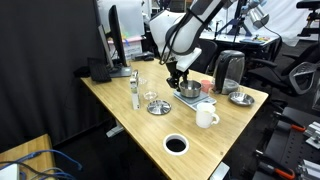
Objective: Put the silver pot on the scale, pour the contents in the white mug into the silver pot, put the silver lid on the pot
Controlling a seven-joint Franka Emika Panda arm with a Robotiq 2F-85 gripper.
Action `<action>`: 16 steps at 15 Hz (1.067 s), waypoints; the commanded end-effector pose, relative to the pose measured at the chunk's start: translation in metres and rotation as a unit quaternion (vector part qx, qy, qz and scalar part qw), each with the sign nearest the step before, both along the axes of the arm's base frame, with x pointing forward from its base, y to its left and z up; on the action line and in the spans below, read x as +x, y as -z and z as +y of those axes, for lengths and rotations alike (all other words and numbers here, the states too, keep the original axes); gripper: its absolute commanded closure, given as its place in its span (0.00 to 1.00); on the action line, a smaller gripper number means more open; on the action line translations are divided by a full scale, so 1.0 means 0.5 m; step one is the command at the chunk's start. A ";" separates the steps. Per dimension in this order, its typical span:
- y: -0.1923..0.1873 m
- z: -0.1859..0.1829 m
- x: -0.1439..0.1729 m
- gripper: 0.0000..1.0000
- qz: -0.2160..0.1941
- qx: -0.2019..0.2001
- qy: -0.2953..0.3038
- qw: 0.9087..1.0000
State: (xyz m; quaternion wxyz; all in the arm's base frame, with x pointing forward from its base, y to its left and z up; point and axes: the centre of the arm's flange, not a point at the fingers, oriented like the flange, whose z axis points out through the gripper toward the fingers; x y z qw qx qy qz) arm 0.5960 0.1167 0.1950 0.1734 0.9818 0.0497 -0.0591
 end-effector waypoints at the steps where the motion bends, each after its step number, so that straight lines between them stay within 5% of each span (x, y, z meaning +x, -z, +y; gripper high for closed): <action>1: -0.082 -0.007 -0.024 0.02 -0.021 0.024 0.011 0.999; 12: -0.280 0.002 -0.147 0.00 -0.070 0.121 0.094 0.986; 15: -0.291 -0.003 -0.188 0.00 -0.068 0.117 0.126 0.983; 16: -0.286 0.004 -0.152 0.00 -0.062 0.110 0.107 0.986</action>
